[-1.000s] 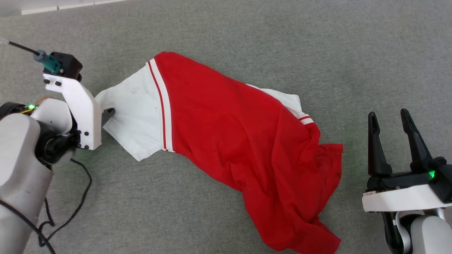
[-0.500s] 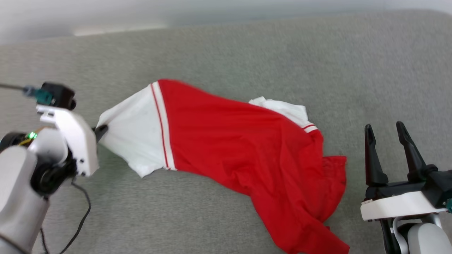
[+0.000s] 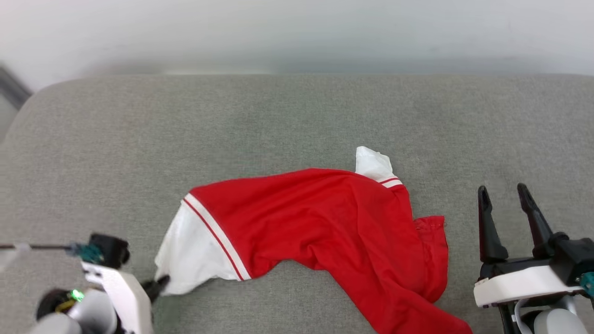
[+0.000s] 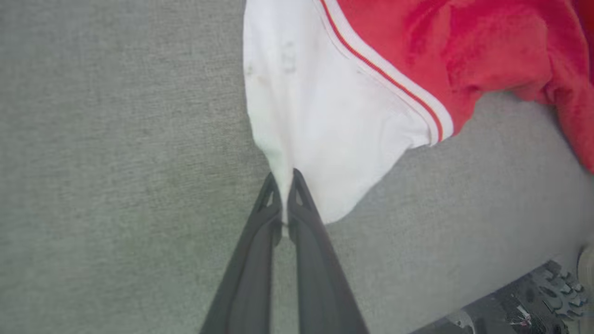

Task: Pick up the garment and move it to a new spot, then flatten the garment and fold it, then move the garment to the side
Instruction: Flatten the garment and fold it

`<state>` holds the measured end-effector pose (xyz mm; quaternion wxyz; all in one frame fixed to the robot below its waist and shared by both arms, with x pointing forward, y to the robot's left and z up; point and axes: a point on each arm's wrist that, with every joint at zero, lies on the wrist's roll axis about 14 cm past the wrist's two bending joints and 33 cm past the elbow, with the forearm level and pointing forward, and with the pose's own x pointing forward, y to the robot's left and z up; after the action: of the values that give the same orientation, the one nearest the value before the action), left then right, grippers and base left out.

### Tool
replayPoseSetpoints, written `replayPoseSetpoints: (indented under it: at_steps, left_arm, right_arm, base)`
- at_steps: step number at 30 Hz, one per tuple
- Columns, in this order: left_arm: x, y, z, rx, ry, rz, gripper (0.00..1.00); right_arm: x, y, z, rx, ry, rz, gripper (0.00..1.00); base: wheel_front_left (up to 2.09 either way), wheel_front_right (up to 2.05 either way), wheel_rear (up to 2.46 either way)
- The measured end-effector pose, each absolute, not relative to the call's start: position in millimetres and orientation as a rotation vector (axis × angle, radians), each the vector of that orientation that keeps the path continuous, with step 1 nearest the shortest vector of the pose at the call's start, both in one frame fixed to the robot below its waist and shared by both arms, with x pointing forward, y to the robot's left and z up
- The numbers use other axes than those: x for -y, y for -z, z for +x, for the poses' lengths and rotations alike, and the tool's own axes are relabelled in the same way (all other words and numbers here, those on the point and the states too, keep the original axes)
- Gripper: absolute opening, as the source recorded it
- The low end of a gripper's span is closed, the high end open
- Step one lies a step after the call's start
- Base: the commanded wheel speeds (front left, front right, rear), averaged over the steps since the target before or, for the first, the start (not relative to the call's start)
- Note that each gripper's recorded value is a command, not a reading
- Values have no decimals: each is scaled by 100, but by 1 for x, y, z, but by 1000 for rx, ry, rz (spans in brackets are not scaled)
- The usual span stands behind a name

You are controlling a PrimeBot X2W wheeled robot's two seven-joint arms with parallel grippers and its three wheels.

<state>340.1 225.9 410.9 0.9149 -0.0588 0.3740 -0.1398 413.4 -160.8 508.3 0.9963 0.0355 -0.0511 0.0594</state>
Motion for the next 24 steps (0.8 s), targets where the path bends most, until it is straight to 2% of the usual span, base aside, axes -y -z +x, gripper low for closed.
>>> replayPoseSetpoints:
  at_steps: [1, 2, 3, 9, 17, 21, 24]
  left_arm:
    - [-221, -409, 335, -767, 290, -129, 30]
    - [-216, -407, 332, -758, 295, -135, 92]
    - [-210, -408, 330, -738, 301, -143, 100]
    - [-211, -447, 357, -448, 239, -167, 100]
    - [-231, -527, 377, 7, 152, -53, 100]
    - [-237, -546, 373, 106, 77, -17, 100]
    - [-230, -558, 369, 161, 57, -13, 100]
  right_arm:
    - [160, -508, 413, 100, -122, 70, 100]
    - [159, -507, 412, 98, -123, 70, 100]
    - [159, -507, 412, 98, -125, 70, 100]
    - [154, -511, 409, 104, -139, 61, 100]
    - [146, -520, 407, 119, -165, 50, 100]
    - [129, -513, 413, 19, -220, 43, 100]
    - [114, -512, 429, -91, -306, -35, 100]
  base:
    - [0, 0, 0]
    - [0, 0, 0]
    - [0, 0, 0]
    - [0, 0, 0]
    - [0, 0, 0]
    - [0, 0, 0]
    - [0, 0, 0]
